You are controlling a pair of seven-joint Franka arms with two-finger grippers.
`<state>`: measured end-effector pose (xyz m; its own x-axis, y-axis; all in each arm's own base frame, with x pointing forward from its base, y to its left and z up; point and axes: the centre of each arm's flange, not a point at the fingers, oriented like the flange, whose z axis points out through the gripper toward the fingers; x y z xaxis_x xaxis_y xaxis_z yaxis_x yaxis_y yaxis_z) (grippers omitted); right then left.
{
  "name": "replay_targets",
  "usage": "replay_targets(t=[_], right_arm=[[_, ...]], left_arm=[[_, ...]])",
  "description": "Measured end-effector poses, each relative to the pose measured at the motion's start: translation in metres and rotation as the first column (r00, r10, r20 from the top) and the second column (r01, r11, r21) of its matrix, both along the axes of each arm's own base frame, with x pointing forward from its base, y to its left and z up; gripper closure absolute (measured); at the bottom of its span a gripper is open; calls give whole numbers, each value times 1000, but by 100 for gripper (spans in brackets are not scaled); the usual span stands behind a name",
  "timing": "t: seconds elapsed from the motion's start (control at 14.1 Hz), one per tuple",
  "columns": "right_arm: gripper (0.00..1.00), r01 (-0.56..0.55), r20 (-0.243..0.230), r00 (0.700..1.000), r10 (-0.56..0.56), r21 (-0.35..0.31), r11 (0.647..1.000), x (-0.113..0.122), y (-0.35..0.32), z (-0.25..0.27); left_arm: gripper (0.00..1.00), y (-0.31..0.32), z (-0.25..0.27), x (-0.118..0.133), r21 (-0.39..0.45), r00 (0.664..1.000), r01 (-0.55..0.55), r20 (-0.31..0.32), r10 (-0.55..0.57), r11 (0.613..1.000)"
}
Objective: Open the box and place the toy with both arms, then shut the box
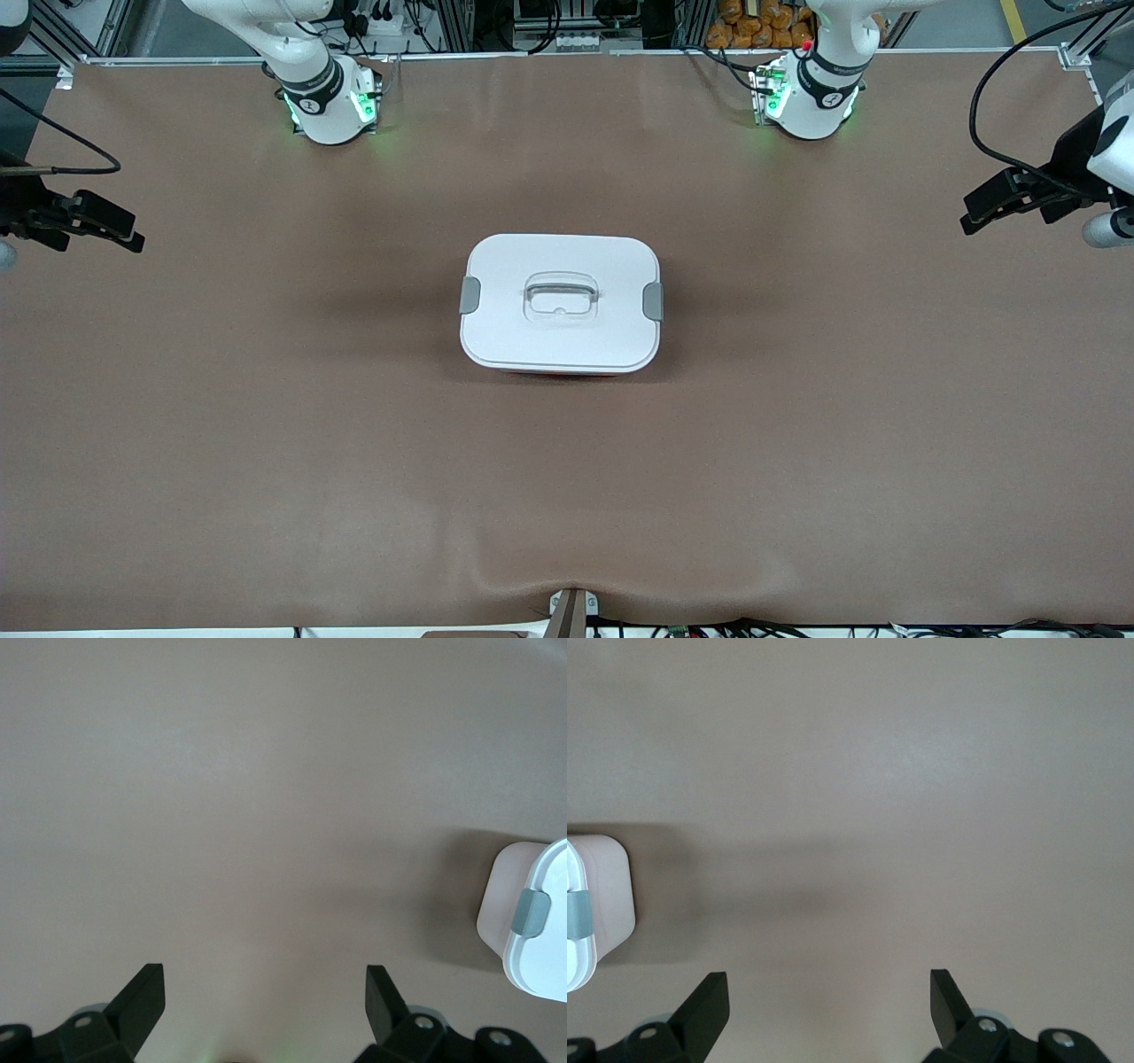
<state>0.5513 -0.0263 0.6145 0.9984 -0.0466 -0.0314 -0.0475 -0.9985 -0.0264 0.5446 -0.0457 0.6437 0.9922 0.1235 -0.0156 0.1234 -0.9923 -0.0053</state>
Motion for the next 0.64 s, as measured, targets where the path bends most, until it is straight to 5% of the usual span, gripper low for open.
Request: replay_targets(t=[0.64], right_arm=[[0,-6,-7,1000,6,0,1000,2,3,-4]], left_arm=[[0,-1,0,0,0,1000,1,0,-1,1000]])
